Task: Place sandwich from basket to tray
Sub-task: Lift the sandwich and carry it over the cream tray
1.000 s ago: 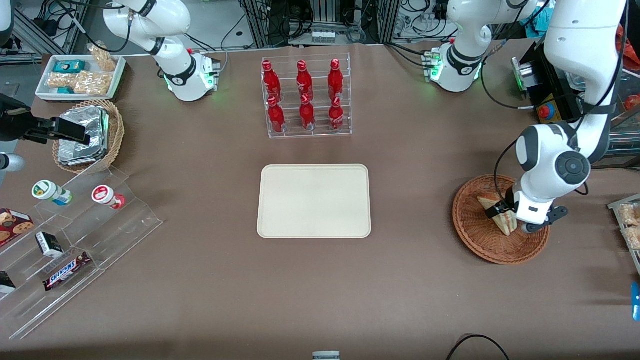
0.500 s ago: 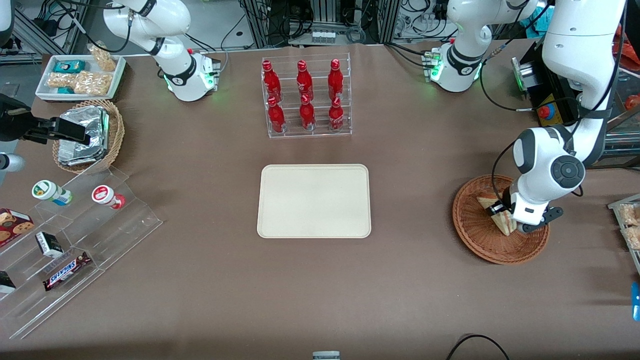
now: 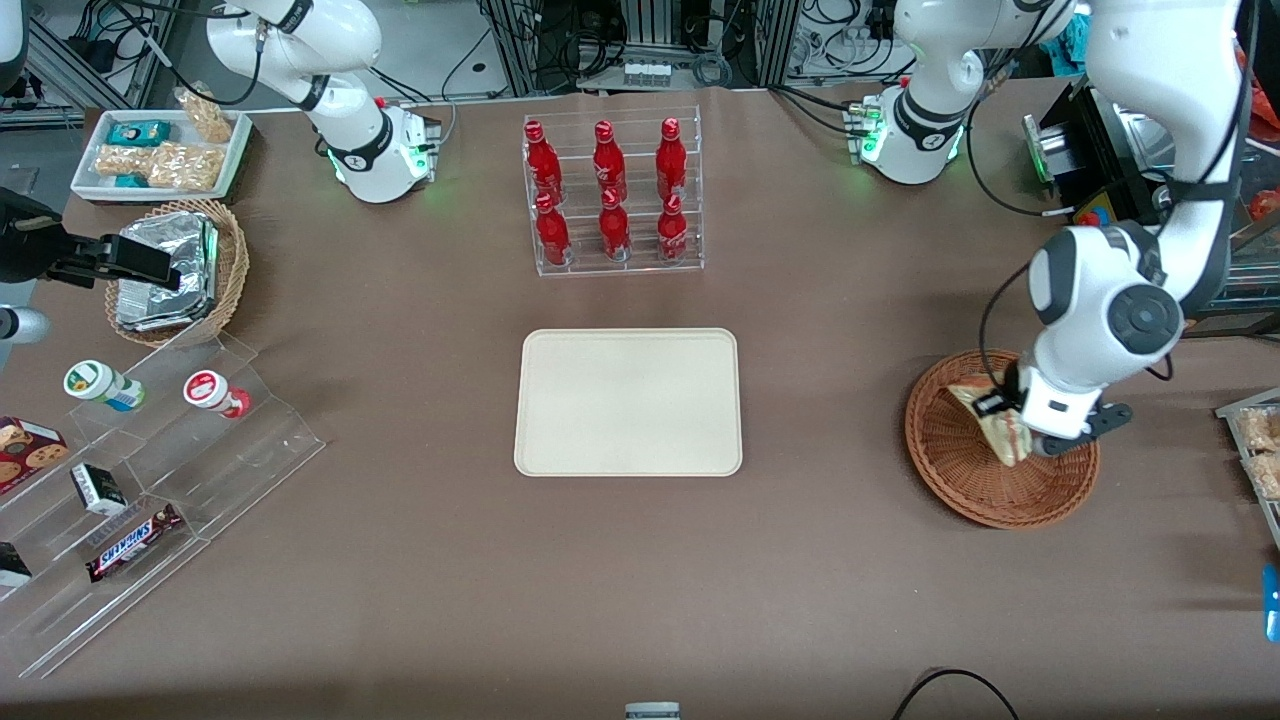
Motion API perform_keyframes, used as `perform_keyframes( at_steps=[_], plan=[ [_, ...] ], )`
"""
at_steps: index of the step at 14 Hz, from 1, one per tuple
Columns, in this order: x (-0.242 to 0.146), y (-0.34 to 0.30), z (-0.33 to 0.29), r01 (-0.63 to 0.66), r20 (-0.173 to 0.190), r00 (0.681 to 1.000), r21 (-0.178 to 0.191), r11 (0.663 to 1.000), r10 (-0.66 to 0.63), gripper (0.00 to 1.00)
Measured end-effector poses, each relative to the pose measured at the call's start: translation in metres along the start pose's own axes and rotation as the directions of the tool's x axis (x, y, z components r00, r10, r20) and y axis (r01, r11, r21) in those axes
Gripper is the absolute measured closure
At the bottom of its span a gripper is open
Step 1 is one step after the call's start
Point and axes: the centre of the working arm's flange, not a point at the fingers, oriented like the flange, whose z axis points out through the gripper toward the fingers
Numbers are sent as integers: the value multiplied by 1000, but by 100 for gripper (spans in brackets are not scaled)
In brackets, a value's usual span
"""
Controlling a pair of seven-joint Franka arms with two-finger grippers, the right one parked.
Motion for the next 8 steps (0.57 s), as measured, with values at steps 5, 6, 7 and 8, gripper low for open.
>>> perform_keyframes(
  at_steps=[5, 6, 7, 8],
  plan=[
    [-92, 154, -56, -185, -14, 983, 20, 983, 185, 84],
    [-111, 182, -55, -210, -17, 977, 22, 977, 210, 84],
    [-132, 208, -50, -242, -13, 970, 27, 970, 243, 84],
    [-151, 232, -40, -276, 0, 961, 30, 961, 276, 83]
  ],
)
